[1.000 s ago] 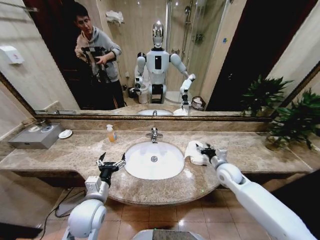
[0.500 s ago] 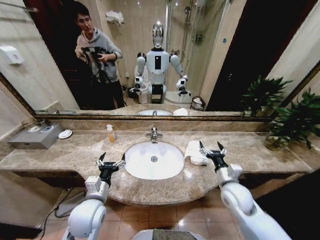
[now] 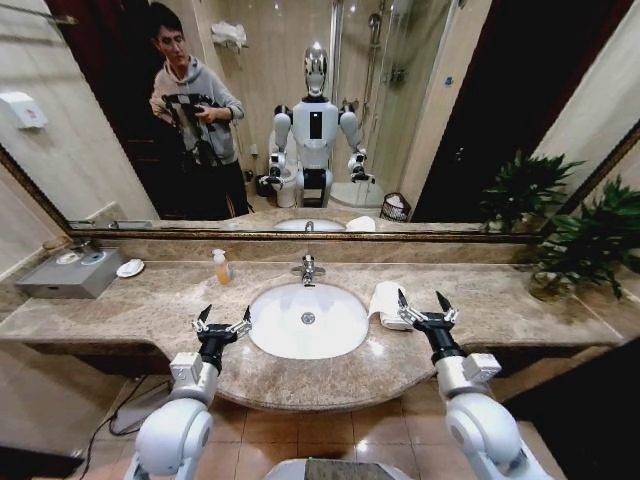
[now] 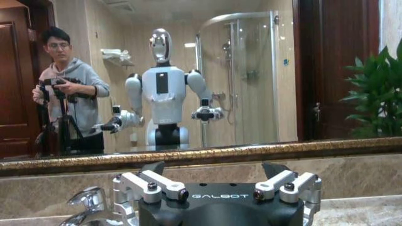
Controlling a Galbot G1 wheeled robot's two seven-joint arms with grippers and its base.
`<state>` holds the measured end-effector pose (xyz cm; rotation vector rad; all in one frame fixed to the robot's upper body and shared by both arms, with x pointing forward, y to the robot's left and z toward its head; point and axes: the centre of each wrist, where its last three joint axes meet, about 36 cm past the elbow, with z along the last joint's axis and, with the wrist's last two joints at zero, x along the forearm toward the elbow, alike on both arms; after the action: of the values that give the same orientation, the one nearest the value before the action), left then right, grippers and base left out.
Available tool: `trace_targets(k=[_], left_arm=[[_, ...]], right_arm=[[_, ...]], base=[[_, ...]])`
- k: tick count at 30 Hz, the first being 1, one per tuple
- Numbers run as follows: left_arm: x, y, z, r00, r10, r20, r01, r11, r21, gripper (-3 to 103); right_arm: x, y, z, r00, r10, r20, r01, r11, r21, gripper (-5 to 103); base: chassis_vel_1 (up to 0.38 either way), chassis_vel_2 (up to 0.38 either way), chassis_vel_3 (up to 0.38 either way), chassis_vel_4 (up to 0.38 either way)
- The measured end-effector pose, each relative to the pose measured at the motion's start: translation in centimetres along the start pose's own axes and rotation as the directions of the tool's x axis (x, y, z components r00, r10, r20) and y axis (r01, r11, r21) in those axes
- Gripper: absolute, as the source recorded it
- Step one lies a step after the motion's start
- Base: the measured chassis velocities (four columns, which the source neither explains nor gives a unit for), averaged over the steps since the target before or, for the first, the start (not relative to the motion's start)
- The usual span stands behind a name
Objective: Pick up the towel from the sink counter and wipe the mirror surface.
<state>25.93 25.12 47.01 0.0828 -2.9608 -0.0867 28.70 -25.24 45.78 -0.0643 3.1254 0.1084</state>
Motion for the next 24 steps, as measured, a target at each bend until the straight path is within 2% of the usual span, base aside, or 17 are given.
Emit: trace_targets(k=[16, 24], left_arm=[[0.00, 0.00, 0.00, 1.000, 0.000, 0.000, 0.000, 1.000, 0.000, 100], [0.00, 0.00, 0.00, 1.000, 0.000, 0.000, 0.000, 1.000, 0.000, 100]], right_arm=[[-0.09, 0.05, 0.02, 1.000, -0.004, -0.002, 0.004, 1.000, -0.002, 100], [-0.11, 0.03, 0.05, 1.000, -0.004, -0.004, 0.004, 1.000, -0.002, 100]], base=[[0.005, -0.004, -0.010, 0.006], [0.124, -0.138, -0.132, 0.144]])
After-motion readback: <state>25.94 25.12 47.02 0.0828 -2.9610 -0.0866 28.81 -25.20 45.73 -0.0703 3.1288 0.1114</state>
